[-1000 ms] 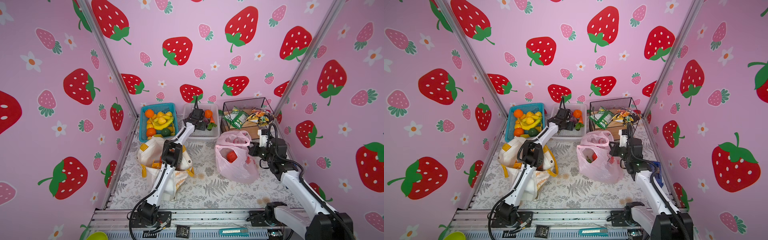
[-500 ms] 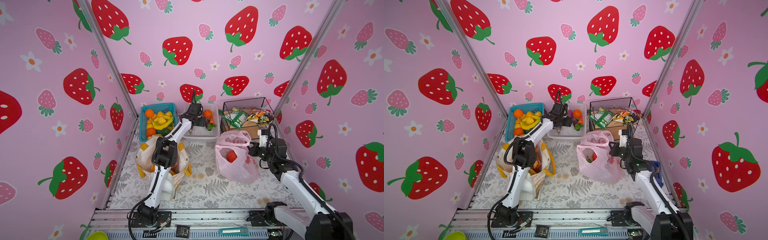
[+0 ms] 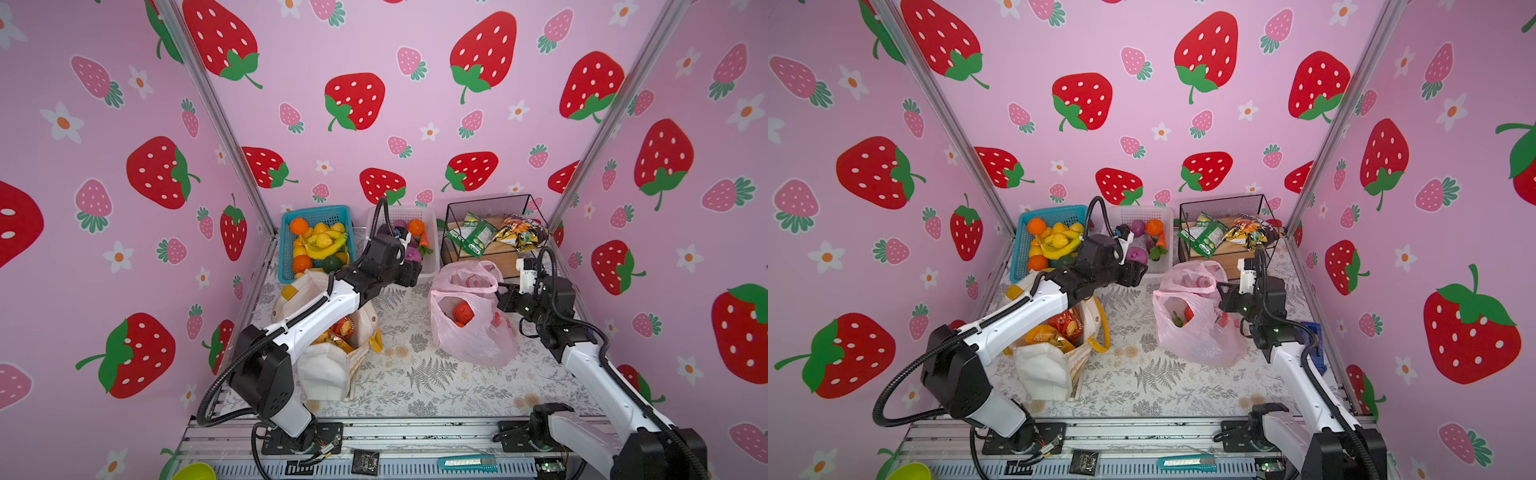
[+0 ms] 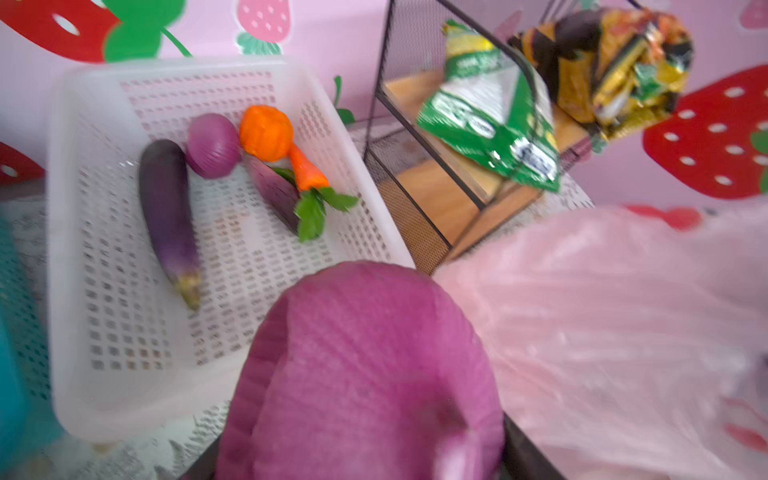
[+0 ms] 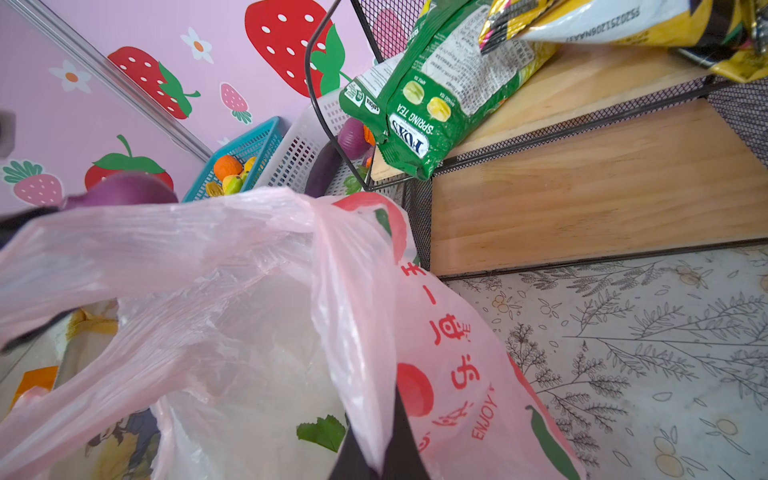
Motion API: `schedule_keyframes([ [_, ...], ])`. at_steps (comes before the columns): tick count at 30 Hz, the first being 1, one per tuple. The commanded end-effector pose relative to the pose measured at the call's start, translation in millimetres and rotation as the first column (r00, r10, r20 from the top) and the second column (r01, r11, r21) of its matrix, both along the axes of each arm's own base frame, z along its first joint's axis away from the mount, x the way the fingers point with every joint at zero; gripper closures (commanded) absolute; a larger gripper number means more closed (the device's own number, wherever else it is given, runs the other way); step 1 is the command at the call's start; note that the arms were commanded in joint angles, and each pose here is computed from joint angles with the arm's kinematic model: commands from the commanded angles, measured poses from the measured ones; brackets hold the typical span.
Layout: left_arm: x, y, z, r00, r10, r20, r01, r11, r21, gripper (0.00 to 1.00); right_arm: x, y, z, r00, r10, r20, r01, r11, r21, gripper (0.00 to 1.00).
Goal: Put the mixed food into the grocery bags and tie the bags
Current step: 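Lift the red onion and carry it over the pink bag, then lower the red onion into the pink bag and open the left gripper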
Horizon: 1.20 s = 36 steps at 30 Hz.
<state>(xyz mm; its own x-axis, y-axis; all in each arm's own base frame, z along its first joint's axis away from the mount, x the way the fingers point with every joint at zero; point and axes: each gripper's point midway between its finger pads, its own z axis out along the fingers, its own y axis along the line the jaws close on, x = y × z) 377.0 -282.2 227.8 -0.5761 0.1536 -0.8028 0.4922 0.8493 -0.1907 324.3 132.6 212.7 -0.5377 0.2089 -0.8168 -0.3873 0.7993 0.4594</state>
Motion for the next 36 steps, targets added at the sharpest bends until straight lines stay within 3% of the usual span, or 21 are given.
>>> schedule_keyframes([
  [1, -28, -9, -12, 1.000, -0.026, -0.012, 0.026, 1.000, 0.007, 0.62, -2, 4, 13, 0.999, 0.019, 0.043, -0.020, 0.999, 0.030, 1.00],
  [4, -59, -11, -31, 0.996, -0.070, -0.055, 0.073, 0.996, 0.058, 0.63, -3, 3, 15, 0.999, 0.019, 0.050, -0.021, 0.999, 0.034, 1.00],
  [7, -91, -24, -39, 0.983, -0.164, -0.085, 0.168, 0.985, 0.043, 0.64, -5, 3, 13, 0.999, 0.017, 0.046, -0.019, 0.999, 0.035, 1.00],
  [13, -131, -54, -11, 0.949, -0.314, -0.028, 0.313, 0.949, -0.033, 0.67, -7, 5, 12, 0.999, 0.030, 0.039, -0.032, 0.998, 0.052, 1.00],
  [18, -145, -78, 6, 0.909, -0.417, 0.002, 0.415, 0.906, -0.085, 0.67, -10, 8, 9, 0.999, 0.040, 0.029, -0.042, 0.997, 0.062, 1.00],
  [26, -128, -129, 2, 0.866, -0.500, 0.024, 0.499, 0.858, -0.120, 0.66, -16, 18, 14, 0.996, 0.086, 0.036, -0.089, 0.992, 0.093, 1.00],
  [33, -87, -141, -51, 0.923, -0.384, -0.025, 0.384, 0.923, -0.003, 0.53, -19, 16, 13, 0.997, 0.074, 0.037, -0.077, 0.994, 0.077, 1.00],
  [36, -86, -138, -68, 0.929, -0.367, -0.040, 0.368, 0.930, 0.015, 0.49, -18, 11, 12, 0.998, 0.047, 0.042, -0.049, 0.997, 0.053, 1.00],
])
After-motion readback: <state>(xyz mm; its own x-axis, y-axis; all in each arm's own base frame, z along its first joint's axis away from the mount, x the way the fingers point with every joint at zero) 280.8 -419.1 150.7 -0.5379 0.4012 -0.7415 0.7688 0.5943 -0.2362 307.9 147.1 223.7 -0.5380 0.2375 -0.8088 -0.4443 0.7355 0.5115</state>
